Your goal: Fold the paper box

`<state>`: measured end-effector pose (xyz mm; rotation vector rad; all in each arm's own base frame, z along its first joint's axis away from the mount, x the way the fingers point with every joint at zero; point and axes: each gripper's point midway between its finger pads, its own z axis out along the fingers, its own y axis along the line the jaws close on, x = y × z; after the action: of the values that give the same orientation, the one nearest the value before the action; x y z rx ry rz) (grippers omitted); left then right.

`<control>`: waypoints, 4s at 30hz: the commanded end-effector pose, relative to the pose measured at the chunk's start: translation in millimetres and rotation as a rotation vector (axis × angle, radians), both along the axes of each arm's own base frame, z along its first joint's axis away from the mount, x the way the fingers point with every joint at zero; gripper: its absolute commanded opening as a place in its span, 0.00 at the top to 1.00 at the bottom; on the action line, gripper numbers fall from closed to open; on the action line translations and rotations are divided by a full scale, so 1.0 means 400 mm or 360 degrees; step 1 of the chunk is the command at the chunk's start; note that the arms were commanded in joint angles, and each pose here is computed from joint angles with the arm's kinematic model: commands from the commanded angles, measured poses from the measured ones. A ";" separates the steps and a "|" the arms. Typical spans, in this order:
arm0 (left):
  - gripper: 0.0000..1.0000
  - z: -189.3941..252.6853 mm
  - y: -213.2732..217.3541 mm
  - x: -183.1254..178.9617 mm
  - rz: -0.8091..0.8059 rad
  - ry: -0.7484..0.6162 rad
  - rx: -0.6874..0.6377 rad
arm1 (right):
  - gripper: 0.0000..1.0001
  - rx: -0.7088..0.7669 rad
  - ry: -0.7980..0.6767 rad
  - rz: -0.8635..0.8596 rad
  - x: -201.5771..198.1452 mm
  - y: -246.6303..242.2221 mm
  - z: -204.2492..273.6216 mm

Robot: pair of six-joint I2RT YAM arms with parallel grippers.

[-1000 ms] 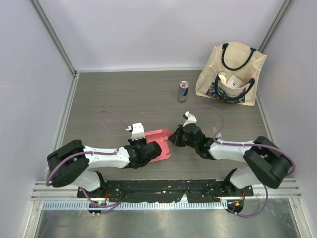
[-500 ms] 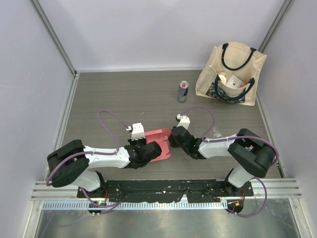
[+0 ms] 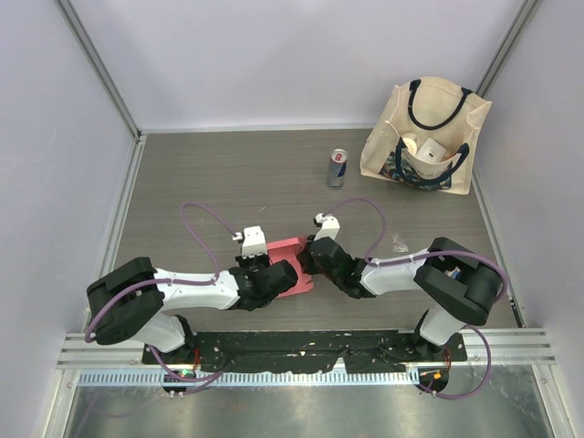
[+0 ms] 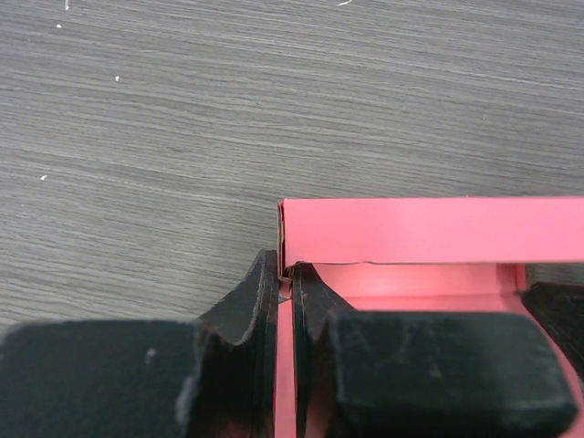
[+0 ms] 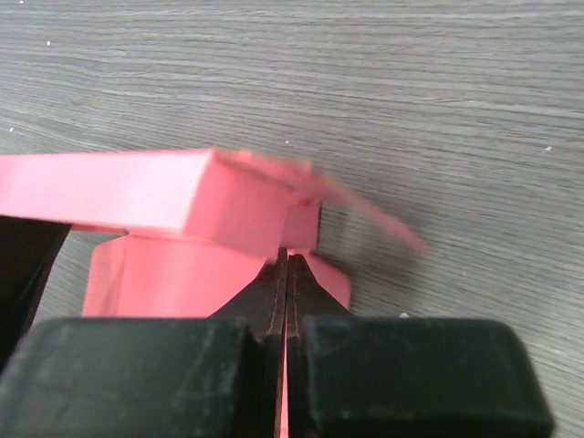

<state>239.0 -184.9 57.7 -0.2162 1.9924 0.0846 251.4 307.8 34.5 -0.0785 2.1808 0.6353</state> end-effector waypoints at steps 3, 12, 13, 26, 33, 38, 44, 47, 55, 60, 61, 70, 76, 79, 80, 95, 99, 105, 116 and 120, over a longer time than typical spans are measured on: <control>1.00 0.028 -0.007 0.015 0.0049 -0.0094 -0.0041 | 0.99 0.0121 -0.0046 0.0005 0.022 0.061 0.022; 1.00 0.025 -0.002 0.012 0.0050 -0.0095 -0.0058 | 0.98 -0.0070 -0.0010 0.0000 -0.016 -0.024 0.061; 1.00 0.026 -0.003 0.012 0.0048 -0.0095 -0.0056 | 0.96 -0.0186 0.0025 0.0046 -0.040 -0.062 0.070; 1.00 0.024 -0.002 0.009 0.0036 -0.0093 -0.0058 | 0.49 -0.0415 -0.0072 0.0295 0.043 -0.197 0.226; 1.00 0.023 0.000 0.008 0.0025 -0.0097 -0.0073 | 0.48 -0.0330 -0.0145 0.0598 0.061 -0.100 0.195; 1.00 0.023 -0.002 0.007 0.0019 -0.0096 -0.0074 | 0.48 -0.0347 -0.0248 0.0593 0.099 -0.083 0.189; 1.00 0.023 -0.004 0.008 0.0016 -0.0095 -0.0075 | 0.53 -0.0311 -0.0306 0.0654 0.111 -0.052 0.182; 1.00 0.023 -0.006 0.009 0.0017 -0.0097 -0.0072 | 0.67 -0.0279 -0.0300 0.0724 0.082 -0.023 0.184; 1.00 0.024 -0.007 0.008 0.0013 -0.0098 -0.0064 | 0.99 -0.0151 -0.0104 0.0600 -0.007 0.045 0.197; 1.00 0.028 -0.011 0.007 0.0007 -0.0100 -0.0063 | 0.98 0.0046 0.0080 0.0184 0.012 0.032 0.209; 1.00 0.026 -0.010 0.006 0.0006 -0.0096 -0.0060 | 0.95 0.0090 0.0077 0.0147 0.014 0.031 0.224; 1.00 0.028 -0.008 0.003 0.0005 -0.0102 -0.0072 | 0.63 -0.0074 -0.0065 0.0320 -0.020 -0.023 0.224; 1.00 0.028 -0.010 0.004 0.0001 -0.0098 -0.0064 | 0.49 0.0029 -0.0151 0.0172 -0.006 -0.119 0.281; 1.00 0.027 -0.010 0.003 -0.0002 -0.0097 -0.0062 | 0.48 0.0001 -0.0139 -0.0021 0.051 -0.202 0.271; 1.00 0.026 -0.009 0.002 -0.0003 -0.0098 -0.0059 | 0.48 -0.0020 -0.0144 -0.0068 0.068 -0.216 0.269; 1.00 0.029 -0.013 0.002 -0.0012 -0.0102 -0.0067 | 0.53 -0.0370 -0.0201 0.0460 0.061 -0.090 0.120; 1.00 0.026 -0.012 0.002 -0.0012 -0.0100 -0.0062 | 0.54 -0.0327 -0.0228 0.0568 0.040 -0.060 0.124; 1.00 0.028 -0.012 0.002 -0.0013 -0.0101 -0.0062 | 0.54 -0.0191 -0.0277 0.0738 -0.002 -0.019 0.150; 1.00 0.028 -0.013 0.001 -0.0018 -0.0102 -0.0065 | 0.54 -0.0202 -0.0372 0.0775 -0.007 0.001 0.134; 1.00 0.030 -0.015 0.002 -0.0019 -0.0104 -0.0070 | 0.54 -0.0212 -0.0469 0.0732 0.006 0.002 0.132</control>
<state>235.0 -187.9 56.7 -0.1937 1.9869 0.0589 241.2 298.0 71.8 -0.7257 2.0586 0.6875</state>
